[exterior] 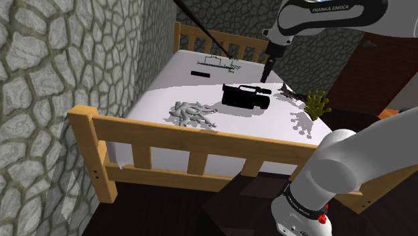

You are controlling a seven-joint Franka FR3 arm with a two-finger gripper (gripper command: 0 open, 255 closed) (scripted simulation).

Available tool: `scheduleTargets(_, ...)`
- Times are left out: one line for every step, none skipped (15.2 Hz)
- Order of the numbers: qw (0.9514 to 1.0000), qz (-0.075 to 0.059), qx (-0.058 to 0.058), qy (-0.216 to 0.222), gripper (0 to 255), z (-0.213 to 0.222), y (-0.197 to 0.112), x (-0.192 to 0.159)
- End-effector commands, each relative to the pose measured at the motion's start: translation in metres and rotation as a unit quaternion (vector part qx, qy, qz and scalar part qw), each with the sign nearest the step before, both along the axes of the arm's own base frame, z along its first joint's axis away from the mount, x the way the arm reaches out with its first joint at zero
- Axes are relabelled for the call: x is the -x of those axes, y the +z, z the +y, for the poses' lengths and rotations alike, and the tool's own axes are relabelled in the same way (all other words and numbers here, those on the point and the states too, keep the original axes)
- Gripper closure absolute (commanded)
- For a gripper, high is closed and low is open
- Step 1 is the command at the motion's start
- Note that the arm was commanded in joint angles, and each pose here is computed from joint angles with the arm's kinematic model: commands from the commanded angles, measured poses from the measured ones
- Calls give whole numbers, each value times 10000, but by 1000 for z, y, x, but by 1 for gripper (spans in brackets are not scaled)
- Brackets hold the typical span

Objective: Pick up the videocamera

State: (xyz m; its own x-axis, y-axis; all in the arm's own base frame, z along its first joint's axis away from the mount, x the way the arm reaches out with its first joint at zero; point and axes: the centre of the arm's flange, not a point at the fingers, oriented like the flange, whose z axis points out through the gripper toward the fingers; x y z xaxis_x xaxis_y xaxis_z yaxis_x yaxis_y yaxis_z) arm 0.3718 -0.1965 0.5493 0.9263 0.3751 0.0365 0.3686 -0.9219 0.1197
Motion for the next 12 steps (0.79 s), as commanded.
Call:
scheduleTargets(9998, 27, -18, 177, 0, -21, -11, -10)
scheduleTargets(9997, 40, -31, 259, 0, -33, -17, -16)
scheduleTargets(9994, 54, -43, 341, 0, -44, -22, -22)
scheduleTargets(9991, 68, -56, 423, 0, -54, -27, -29)
scheduleTargets(9987, 81, -68, 504, 0, -65, -32, -36)
scheduleTargets(9982, 95, -80, 586, 0, -76, -38, -42)
scheduleTargets(9977, 109, -93, 668, 0, -86, -43, -49)
scheduleTargets(9971, 122, -105, 749, 0, -97, -48, -57)
scheduleTargets(9964, 136, -118, 831, 0, -107, -54, -64)
scheduleTargets(9956, 150, -130, 912, 0, -117, -59, -71)
scheduleTargets(9948, 163, -143, 994, 0, -127, -65, -79)
scheduleTargets(9939, 177, -155, 1075, 0, -137, -70, -87)
